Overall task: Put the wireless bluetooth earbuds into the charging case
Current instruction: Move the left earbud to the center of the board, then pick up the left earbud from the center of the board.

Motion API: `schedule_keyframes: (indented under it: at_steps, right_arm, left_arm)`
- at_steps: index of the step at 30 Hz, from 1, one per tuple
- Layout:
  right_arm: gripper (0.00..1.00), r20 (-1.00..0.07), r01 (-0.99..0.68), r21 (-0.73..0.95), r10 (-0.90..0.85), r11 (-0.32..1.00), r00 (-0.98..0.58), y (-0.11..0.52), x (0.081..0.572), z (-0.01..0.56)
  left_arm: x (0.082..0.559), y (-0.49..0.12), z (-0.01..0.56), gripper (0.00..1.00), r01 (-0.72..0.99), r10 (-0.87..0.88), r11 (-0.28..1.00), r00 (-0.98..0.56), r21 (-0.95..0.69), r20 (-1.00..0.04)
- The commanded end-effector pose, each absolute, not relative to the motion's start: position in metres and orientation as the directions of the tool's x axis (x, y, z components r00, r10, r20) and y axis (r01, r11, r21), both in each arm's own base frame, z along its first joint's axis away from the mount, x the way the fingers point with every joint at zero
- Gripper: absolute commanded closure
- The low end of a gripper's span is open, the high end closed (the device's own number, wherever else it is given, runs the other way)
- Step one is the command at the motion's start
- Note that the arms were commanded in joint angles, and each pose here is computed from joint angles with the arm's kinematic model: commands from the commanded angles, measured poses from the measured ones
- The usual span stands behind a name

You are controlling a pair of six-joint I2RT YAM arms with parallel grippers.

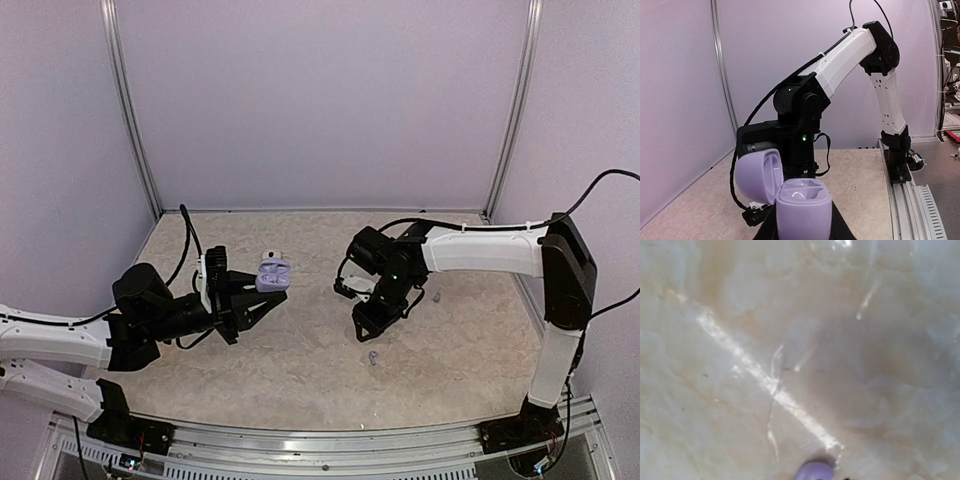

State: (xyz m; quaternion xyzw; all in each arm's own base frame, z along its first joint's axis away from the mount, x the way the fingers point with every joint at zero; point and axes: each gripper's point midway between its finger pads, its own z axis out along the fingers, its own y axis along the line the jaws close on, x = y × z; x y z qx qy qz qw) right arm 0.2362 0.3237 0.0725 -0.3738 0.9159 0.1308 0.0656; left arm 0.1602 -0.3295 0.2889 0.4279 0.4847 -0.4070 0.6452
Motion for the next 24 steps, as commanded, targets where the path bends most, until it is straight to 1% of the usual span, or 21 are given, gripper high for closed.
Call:
schedule_keyframes:
  at_steps: [1,6,16,24]
  right_arm:
    - [0.63,-0.094,-0.713,0.161,-0.708,0.683,-0.700,0.306,0.227,0.053]
    - [0.64,-0.090,-0.713,0.170,-0.709,0.681,-0.699,0.307,0.227,0.048]
    - [0.69,-0.057,-0.705,0.211,-0.711,0.677,-0.701,0.306,0.221,0.030]
    - [0.68,-0.055,-0.706,0.270,-0.721,0.655,-0.690,0.312,0.212,0.023]
  left_arm:
    - [0.158,-0.326,0.291,0.94,0.933,-0.108,0.316,0.218,0.174,-0.970]
    - [0.156,-0.326,0.292,0.94,0.931,-0.106,0.317,0.225,0.182,-0.968]
    - [0.155,-0.326,0.291,0.94,0.928,-0.097,0.321,0.229,0.187,-0.969]
    - [0.156,-0.327,0.290,0.94,0.928,-0.094,0.321,0.228,0.187,-0.969]
